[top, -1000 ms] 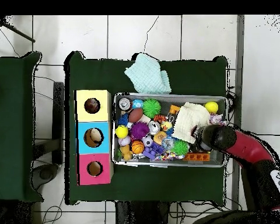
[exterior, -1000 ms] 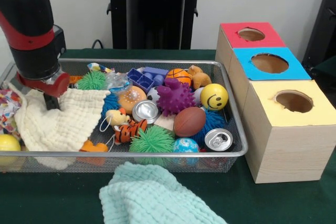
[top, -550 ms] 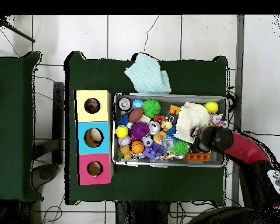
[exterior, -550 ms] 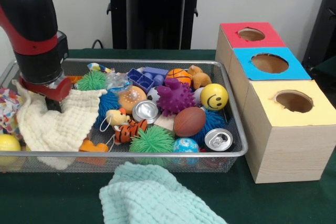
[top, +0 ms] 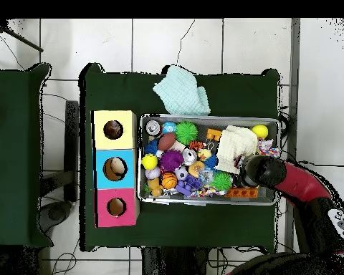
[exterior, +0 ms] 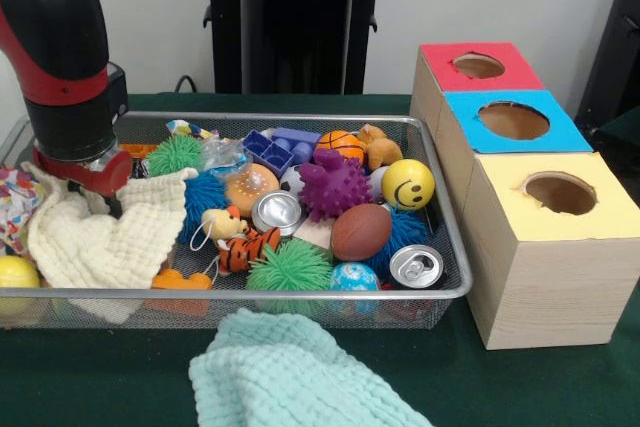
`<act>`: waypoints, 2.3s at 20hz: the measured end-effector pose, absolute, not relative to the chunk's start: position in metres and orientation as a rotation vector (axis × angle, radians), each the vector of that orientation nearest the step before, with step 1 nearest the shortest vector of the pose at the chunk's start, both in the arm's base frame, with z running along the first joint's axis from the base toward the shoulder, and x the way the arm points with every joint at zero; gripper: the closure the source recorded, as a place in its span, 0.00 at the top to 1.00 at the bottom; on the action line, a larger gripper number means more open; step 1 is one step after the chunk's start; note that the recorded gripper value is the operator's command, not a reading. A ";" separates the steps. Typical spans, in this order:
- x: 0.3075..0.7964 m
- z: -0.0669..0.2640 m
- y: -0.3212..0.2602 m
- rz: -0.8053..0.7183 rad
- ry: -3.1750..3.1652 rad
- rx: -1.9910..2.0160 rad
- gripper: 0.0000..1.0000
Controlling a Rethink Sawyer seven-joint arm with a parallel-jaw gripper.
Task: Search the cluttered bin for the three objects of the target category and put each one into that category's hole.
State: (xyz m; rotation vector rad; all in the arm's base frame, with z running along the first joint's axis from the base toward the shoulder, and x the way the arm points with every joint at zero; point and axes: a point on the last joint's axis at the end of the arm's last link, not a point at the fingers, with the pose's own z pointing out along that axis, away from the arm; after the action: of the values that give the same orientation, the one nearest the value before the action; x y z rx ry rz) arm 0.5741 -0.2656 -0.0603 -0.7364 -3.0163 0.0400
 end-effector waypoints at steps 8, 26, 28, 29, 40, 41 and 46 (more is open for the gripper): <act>0.574 -0.060 -0.266 0.038 -3.017 -0.739 1.00; 0.589 -0.066 -0.275 0.028 -2.992 -0.747 0.00; 0.591 -0.066 -0.277 0.032 -2.996 -0.747 0.00; 0.594 -0.066 -0.278 0.037 -3.001 -0.748 0.00; 0.597 -0.065 -0.270 0.108 -3.006 -0.693 0.00; 0.598 -0.065 -0.268 0.115 -3.006 -0.685 0.00; 0.607 -0.051 -0.247 0.157 -3.009 -0.631 0.00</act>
State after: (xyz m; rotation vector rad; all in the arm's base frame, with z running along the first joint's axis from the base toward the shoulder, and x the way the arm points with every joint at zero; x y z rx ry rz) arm 0.6067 -0.2470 -0.0506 -0.6308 -3.0085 0.1571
